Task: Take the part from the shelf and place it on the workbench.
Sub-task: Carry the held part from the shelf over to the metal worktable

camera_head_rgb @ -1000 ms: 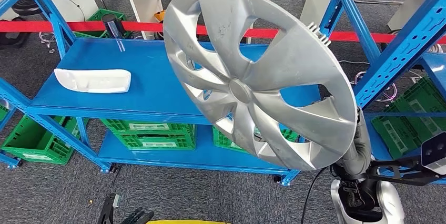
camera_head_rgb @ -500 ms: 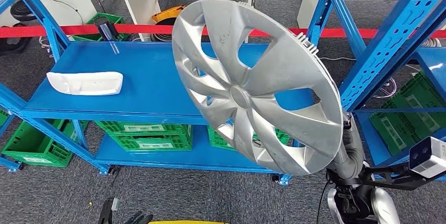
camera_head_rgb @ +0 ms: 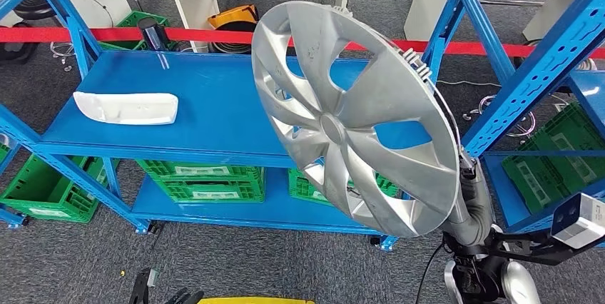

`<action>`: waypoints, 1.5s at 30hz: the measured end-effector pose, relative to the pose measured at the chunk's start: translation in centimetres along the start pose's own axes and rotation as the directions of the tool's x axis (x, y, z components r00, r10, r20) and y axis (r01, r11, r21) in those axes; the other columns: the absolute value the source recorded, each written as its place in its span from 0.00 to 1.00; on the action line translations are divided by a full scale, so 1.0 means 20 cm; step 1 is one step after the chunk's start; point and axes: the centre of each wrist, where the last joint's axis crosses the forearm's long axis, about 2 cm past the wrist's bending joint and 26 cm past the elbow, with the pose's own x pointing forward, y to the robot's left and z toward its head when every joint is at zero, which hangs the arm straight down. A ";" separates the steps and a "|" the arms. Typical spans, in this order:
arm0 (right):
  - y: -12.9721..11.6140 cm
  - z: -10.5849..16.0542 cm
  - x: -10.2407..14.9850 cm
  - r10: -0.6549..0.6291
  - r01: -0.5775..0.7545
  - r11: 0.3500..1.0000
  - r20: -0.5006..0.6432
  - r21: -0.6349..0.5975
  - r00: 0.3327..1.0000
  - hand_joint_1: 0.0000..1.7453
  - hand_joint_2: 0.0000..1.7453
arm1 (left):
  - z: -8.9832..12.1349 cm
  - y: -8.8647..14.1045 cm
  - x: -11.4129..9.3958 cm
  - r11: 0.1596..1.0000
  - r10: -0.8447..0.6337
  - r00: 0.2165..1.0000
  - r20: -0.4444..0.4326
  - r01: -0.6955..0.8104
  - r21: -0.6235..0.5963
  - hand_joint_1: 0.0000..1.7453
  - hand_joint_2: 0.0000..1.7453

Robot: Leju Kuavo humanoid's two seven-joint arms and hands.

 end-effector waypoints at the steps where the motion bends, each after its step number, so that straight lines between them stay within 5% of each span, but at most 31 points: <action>1: 0.00 0.00 0.00 0.004 -0.004 1.000 0.000 0.001 1.000 1.00 1.00 | 0.00 0.00 0.00 1.000 0.000 1.000 0.002 0.000 0.000 0.00 1.00; 45: 0.02 -0.01 0.03 0.045 -0.045 0.997 0.000 0.058 0.999 1.00 1.00 | 0.01 0.01 -0.02 1.000 -0.016 1.000 0.010 0.016 0.008 0.00 1.00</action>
